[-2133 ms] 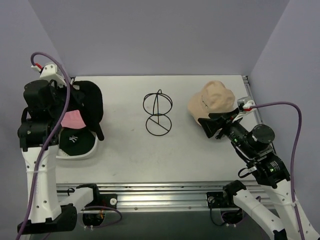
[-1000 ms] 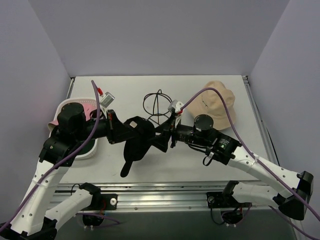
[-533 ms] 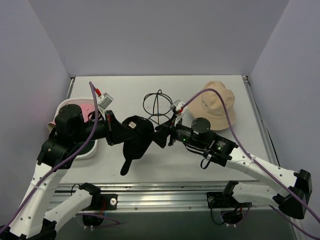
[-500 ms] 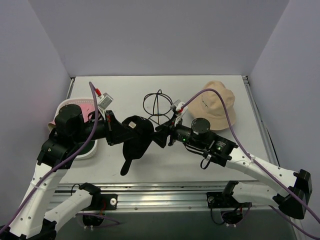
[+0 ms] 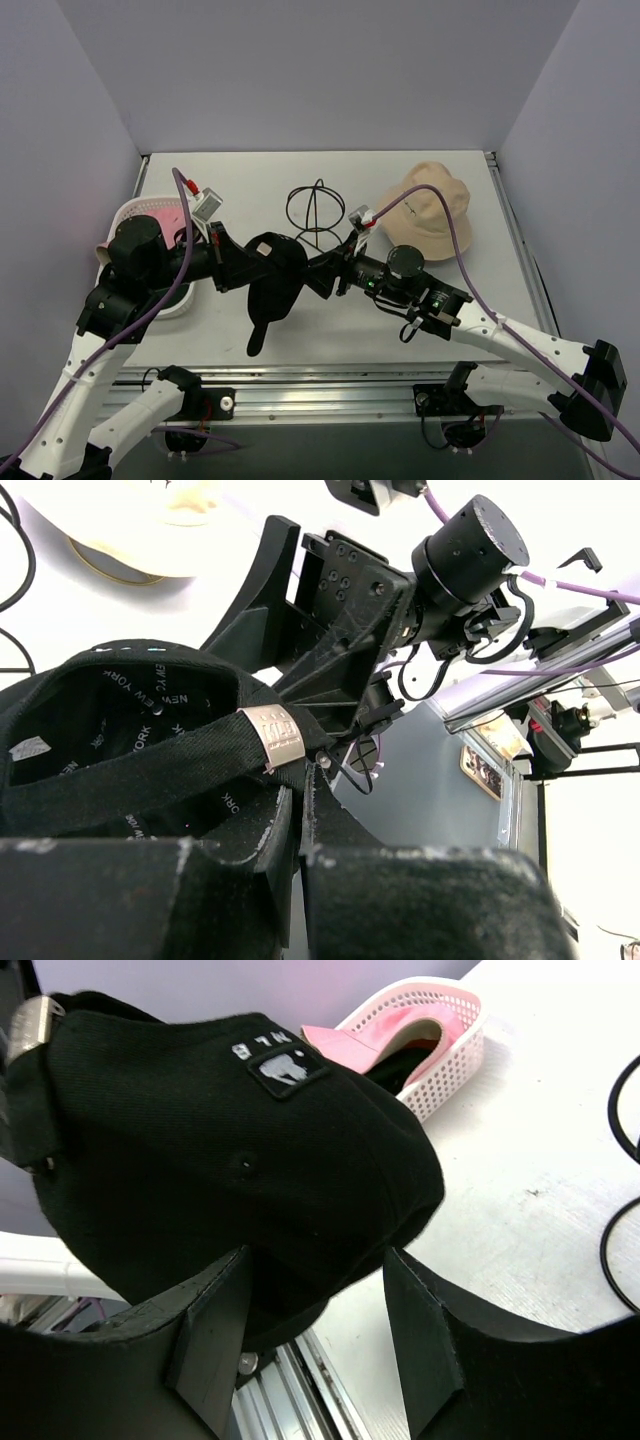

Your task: Stack the hats

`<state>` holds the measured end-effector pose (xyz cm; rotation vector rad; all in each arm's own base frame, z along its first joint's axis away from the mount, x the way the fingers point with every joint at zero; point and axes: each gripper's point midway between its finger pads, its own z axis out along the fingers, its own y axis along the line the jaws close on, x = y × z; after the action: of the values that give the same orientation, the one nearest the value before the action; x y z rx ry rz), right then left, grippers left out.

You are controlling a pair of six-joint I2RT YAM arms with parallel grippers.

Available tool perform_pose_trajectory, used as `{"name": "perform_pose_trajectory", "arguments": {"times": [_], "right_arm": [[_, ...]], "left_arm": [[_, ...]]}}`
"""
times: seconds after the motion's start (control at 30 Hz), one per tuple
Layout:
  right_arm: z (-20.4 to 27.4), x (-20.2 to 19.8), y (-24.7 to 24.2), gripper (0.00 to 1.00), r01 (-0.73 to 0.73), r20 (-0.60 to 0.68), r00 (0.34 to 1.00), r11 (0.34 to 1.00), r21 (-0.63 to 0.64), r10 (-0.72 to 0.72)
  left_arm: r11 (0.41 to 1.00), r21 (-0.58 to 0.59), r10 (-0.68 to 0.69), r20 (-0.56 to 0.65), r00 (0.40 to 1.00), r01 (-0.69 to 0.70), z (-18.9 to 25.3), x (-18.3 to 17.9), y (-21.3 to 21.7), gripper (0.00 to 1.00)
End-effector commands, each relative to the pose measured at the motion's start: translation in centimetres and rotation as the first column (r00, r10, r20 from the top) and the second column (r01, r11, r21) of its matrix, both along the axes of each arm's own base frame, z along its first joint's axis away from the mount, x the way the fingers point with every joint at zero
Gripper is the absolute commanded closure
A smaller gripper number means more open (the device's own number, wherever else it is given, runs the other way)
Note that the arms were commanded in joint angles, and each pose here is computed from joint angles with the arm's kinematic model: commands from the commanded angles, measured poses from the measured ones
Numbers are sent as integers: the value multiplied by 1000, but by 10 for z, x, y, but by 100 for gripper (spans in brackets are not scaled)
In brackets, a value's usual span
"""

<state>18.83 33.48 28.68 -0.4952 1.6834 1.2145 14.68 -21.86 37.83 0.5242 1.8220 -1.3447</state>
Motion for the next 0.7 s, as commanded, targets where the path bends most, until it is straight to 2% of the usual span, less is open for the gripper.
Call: {"name": "perform_pose_trajectory", "arguments": {"times": [0.0,0.13,0.17,0.23,0.33,0.37,0.53,0.57,0.6,0.67], "right_arm": [[38,-9,3,49,-39,59,998,991,130,32],[41,-12,5,56,-59,56,997,985,160,51],[44,-13,5,64,-67,61,997,983,172,57],[47,-15,5,70,-77,64,996,981,178,66],[49,-13,3,89,-62,72,996,983,173,50],[49,-12,2,100,-50,69,997,985,165,39],[61,-1,-21,100,69,97,992,989,132,-82],[54,2,-26,100,96,93,990,991,90,-105],[66,7,-36,100,150,105,981,984,99,-160],[61,13,-46,100,204,111,972,978,39,-208]], "left_arm": [[998,-60,0,89,996,5,22,0,-2,98],[997,-73,0,89,996,6,24,0,-3,98],[997,-74,0,92,996,7,24,0,-2,98],[997,-72,0,93,996,7,23,0,-2,98],[997,-71,1,93,996,5,20,-1,-2,98],[998,-69,4,95,996,2,20,-1,-1,98],[996,-46,84,82,993,-80,13,13,3,97],[994,-33,104,69,992,-102,9,16,5,93],[991,-23,131,73,989,-130,8,20,8,90],[971,10,239,59,969,-240,1,36,17,85]]}}
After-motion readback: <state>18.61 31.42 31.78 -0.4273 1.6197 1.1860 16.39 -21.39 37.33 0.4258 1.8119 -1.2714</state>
